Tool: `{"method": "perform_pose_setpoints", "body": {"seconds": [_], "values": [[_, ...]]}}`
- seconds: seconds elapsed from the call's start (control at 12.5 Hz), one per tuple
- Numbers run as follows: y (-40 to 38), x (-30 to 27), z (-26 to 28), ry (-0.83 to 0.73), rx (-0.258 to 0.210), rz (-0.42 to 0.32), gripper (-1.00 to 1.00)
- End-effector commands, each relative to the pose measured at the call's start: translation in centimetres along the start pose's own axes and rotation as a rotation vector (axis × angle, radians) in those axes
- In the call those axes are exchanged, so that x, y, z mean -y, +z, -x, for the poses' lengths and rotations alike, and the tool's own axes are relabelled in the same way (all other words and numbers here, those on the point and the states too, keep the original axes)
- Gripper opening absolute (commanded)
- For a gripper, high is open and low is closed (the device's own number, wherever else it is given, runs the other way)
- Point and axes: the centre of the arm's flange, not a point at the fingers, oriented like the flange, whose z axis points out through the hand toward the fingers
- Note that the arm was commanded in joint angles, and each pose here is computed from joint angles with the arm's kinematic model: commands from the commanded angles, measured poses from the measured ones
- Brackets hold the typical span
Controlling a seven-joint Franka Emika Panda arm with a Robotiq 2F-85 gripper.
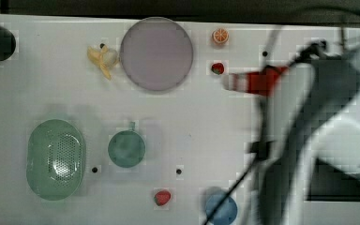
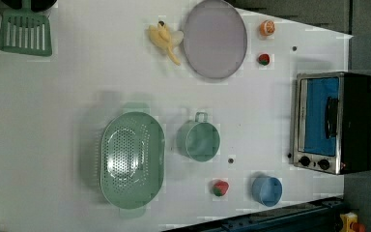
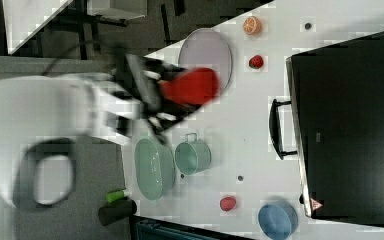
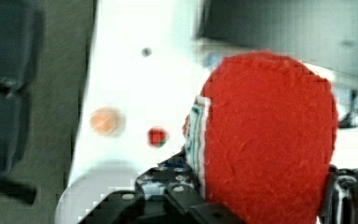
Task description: Pick Ketchup from oven and place it on table.
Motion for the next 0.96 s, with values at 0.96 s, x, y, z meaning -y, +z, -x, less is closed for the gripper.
{"method": "perform_pose_setpoints", "body": {"seconds": [0.96], "values": [[13.5, 5.9, 21.6, -0.406, 0.101, 0.212, 0.27]]}}
